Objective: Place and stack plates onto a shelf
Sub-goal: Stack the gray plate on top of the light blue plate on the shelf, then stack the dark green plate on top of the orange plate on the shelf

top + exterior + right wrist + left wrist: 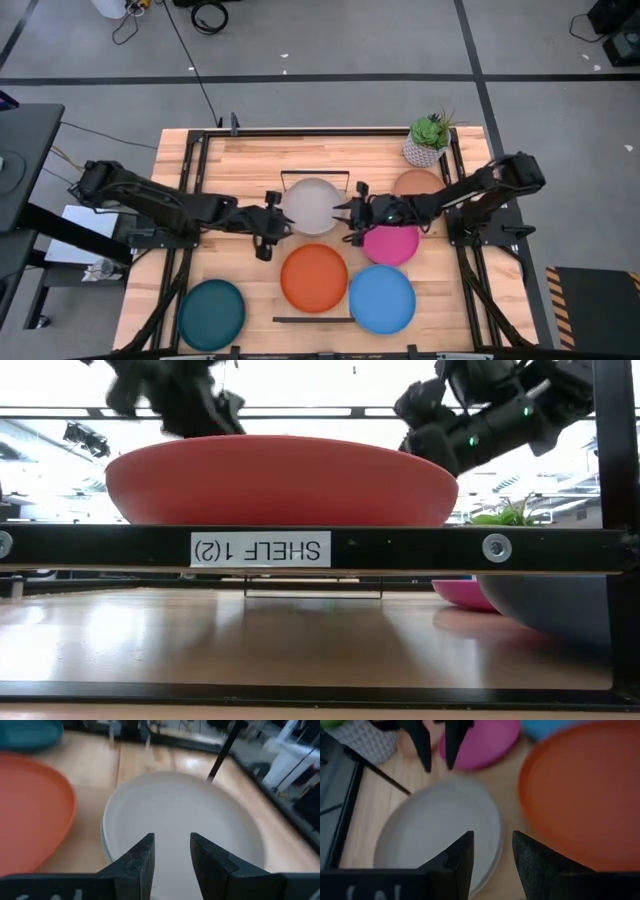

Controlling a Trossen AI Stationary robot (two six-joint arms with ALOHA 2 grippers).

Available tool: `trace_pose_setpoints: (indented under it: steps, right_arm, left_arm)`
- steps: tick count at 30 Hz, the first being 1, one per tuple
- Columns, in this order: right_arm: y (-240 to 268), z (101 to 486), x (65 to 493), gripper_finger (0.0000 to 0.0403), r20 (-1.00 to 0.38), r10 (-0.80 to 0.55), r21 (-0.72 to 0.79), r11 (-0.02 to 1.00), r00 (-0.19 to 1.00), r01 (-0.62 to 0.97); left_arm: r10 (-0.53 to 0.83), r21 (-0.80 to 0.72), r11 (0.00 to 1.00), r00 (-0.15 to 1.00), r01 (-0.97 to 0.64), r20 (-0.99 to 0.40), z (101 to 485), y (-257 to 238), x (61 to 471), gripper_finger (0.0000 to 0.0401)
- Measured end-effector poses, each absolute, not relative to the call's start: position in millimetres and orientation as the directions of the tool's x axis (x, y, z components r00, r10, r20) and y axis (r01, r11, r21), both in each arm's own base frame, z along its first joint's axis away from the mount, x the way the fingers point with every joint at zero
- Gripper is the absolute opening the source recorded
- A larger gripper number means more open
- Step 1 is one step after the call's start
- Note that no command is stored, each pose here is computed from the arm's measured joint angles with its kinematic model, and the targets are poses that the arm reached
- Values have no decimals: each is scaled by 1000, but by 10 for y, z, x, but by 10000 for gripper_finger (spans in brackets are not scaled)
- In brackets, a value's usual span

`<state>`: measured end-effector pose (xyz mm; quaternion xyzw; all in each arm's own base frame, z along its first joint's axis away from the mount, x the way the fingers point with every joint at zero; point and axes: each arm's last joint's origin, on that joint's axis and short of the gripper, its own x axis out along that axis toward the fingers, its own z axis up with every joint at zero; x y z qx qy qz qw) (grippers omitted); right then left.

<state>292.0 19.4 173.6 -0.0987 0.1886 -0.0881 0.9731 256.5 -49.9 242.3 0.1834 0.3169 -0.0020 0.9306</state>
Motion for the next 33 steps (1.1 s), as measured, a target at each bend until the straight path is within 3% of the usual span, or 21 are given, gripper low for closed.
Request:
trace_pose_setpoints:
  steps: [4,9,12,17,21,25,33]
  right_arm:
    - [231,1904,2794,131,-359,-212,-226,965,909,136]
    - [359,1962,2658,131,-419,-179,-170,979,890,117]
    - [480,1955,2623,131,-424,-185,-175,977,887,120]
    - [665,1906,2593,131,-431,-184,-212,972,884,100]
    - [734,1892,2589,131,-426,-171,-241,968,889,71]
    - [747,1901,2599,131,-412,-161,-254,966,897,56]
    - [747,1906,2612,131,-403,-151,-280,959,903,35]
  left_arm:
    - [8,117,990,796,79,-606,2606,-598,2347,141]
    - [-120,-254,958,626,-129,-770,2515,-763,2043,141]
    - [-154,-340,897,521,-283,-840,2419,-945,1912,141]
    - [-241,-412,825,420,-386,-875,2261,-1337,1818,141]
    - [-265,-393,815,328,-426,-907,2118,-1560,1736,141]
    - [-189,-264,889,226,-374,-956,1953,-1614,1685,141]
    - [-120,-127,991,139,-43,-983,1760,-1650,1717,141]
